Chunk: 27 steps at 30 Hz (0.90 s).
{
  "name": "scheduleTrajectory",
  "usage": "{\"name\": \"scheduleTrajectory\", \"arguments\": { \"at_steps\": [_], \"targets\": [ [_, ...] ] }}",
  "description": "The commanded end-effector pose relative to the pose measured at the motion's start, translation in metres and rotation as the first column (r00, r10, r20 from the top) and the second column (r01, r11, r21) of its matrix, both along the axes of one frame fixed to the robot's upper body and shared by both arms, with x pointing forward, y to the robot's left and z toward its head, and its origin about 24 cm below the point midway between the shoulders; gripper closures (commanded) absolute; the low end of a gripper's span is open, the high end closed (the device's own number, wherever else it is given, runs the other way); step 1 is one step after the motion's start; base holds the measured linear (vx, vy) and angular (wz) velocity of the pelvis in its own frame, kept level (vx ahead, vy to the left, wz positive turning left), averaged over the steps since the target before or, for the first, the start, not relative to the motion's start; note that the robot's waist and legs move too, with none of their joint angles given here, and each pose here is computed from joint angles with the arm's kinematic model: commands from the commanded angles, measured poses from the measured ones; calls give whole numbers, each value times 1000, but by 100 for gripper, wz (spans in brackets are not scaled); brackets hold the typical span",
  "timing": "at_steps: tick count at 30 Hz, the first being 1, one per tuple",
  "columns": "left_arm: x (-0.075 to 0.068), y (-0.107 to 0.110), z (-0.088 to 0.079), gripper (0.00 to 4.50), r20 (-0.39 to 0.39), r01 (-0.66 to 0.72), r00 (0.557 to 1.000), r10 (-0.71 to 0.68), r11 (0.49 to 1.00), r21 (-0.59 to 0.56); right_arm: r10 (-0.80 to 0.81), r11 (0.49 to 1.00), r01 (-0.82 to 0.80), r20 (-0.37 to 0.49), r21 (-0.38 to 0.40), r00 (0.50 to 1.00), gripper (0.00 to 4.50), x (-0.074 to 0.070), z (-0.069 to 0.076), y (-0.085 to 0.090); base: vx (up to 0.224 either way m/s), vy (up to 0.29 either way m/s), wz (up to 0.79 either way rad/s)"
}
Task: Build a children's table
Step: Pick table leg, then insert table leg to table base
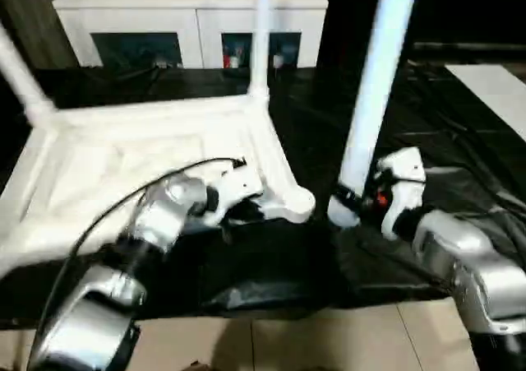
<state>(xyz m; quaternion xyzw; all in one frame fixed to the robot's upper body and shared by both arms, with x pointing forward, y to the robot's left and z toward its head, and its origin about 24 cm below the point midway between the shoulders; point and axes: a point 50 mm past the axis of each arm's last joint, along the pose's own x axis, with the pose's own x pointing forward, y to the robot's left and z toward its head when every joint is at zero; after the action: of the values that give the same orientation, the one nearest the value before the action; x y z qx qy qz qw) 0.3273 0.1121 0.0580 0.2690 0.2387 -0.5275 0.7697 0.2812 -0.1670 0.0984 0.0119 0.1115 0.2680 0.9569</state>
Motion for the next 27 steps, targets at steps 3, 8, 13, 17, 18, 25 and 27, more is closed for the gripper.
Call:
{"name": "scheduleTrajectory", "arguments": {
  "at_steps": [3,8,13,17,18,25,27],
  "targets": [
    [-14,1,-22,449,-49,-33,998,35,999,35,-19,1000,19,5,11,1000,263,3,4,-2,0,0,0],
    [-17,-4,-17,449,-37,-85,996,83,995,-56,85,993,-83,-17,83,996,263,1,5,12,0,0,0],
    [-23,-7,-16,450,-78,-74,995,69,995,-66,196,971,-192,-12,145,981,263,6,10,25,0,0,0],
    [-30,-8,-11,450,-71,21,997,-27,997,-74,242,963,-236,-31,126,970,263,15,8,29,0,0,0],
    [-32,-9,-10,450,-61,70,995,-74,995,-66,256,960,-248,-50,130,965,263,18,5,29,0,0,0],
    [-36,-4,-9,450,-50,150,987,-150,989,-1,327,944,-315,-135,102,935,263,21,-5,28,0,0,0],
    [-36,-2,-7,450,-41,165,986,-164,986,12,334,941,-321,-150,105,931,263,23,-9,27,0,0,0]
  ]
}}
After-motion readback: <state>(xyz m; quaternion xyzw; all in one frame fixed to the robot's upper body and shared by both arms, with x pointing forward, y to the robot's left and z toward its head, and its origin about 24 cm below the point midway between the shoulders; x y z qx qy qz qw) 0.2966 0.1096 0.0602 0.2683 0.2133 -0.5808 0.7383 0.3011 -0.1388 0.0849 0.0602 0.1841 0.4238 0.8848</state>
